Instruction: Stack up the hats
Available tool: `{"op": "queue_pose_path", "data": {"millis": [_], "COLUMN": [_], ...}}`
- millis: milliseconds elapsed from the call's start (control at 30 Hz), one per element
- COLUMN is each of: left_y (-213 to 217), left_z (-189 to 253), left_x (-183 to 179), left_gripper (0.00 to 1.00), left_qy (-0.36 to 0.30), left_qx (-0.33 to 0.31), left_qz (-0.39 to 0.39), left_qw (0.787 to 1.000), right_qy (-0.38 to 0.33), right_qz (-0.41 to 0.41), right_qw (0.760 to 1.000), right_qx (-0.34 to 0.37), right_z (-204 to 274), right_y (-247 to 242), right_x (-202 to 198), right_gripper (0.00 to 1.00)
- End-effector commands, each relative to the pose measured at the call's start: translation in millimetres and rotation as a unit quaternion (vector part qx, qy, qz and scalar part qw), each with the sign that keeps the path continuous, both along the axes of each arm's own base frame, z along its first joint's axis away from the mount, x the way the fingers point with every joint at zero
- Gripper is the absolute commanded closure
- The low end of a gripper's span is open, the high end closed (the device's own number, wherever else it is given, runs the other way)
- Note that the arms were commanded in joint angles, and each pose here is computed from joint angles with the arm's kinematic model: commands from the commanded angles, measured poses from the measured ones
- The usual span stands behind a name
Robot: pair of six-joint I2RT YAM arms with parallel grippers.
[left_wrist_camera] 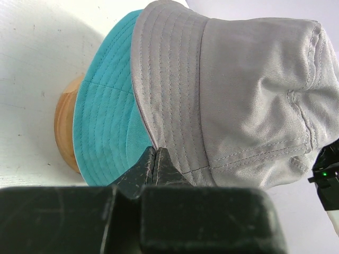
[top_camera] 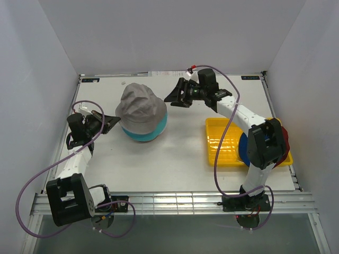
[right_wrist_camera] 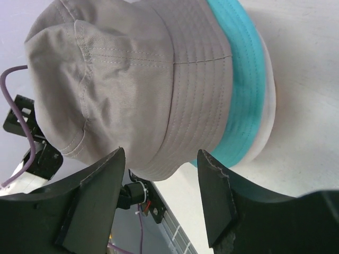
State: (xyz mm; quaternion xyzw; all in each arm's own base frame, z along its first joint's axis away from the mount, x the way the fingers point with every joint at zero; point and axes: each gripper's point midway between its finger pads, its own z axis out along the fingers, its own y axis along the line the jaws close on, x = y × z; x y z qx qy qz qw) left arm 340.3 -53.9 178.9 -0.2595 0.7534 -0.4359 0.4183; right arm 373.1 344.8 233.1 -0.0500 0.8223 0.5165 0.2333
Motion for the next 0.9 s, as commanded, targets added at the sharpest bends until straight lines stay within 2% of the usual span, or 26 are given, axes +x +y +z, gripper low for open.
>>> {"op": "queue_pose_path", "data": {"millis": [0, 533, 867], "left_y": [7, 10, 11], "left_z": [-9, -10, -8], "left_x": [1, 2, 2], "left_gripper": [1.0, 1.0, 1.0], "left_qy": [0.004, 0.009, 0.008], "left_qx": [0.019, 0.032, 0.035], "left_qz": [0.013, 0.018, 0.017], "left_qw": [1.0, 0.999, 0.999], "right_qy": [-0.022, 0.038, 0.057], "right_qz": [0.009, -0.007, -0.006], "right_qw": [0.998, 0.998, 0.995], "right_qx": [0.054, 0.054, 0.078], "right_z": [28, -28, -37], "right_y": [4, 10, 14], "right_x": [1, 15, 14], "right_gripper": [0.37, 0.37, 0.37]}}
